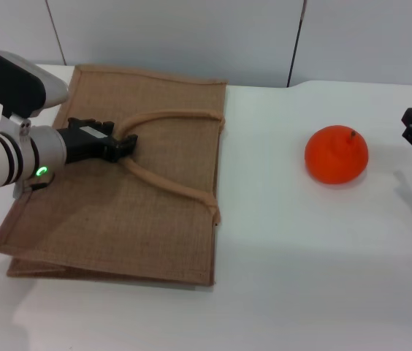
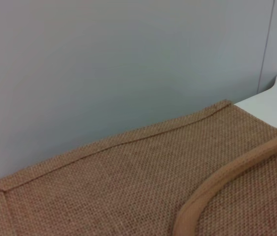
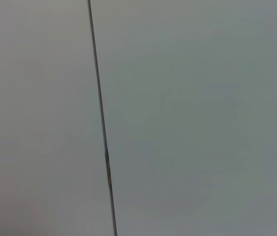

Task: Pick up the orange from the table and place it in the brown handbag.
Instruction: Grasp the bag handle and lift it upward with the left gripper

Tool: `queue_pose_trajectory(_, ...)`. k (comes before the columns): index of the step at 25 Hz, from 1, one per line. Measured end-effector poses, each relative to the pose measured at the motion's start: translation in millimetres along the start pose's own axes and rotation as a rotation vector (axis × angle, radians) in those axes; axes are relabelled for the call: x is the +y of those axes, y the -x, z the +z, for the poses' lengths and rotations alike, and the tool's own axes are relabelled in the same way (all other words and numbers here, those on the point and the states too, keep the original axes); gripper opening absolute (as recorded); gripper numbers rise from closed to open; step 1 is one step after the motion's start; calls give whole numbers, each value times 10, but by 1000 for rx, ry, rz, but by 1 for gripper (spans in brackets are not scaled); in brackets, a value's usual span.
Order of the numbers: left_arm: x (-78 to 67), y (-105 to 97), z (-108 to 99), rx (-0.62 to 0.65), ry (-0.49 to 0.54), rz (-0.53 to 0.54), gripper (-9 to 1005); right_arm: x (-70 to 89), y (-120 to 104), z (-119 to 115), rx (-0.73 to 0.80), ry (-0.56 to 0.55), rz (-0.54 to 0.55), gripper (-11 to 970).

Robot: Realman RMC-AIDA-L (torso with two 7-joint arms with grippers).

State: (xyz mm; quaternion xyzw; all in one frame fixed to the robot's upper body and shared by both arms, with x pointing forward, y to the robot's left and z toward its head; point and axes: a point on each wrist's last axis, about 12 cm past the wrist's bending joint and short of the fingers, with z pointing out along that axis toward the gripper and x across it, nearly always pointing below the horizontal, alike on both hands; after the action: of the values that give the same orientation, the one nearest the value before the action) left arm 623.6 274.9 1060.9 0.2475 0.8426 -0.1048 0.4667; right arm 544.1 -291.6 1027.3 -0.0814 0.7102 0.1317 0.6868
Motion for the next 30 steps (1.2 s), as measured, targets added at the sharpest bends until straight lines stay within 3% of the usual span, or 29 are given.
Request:
queue_pose_trajectory(8,-8,-3,0,-3,-4,19,551,-1,0,-14,-5,0,1,868)
queue_pose_trajectory(11,-3,-14,-6,-4,-1,17,399,-2,0,-14,-5,0,2,868)
queue_pose_trajectory(16,16,-18,-11,-5,12,4,240,-1,1,-13,-5,0,3,868)
queue_pose_trajectory(30,21,-45,-13,2,15,-8,167,-5,-10,-29,2,6,-1,868)
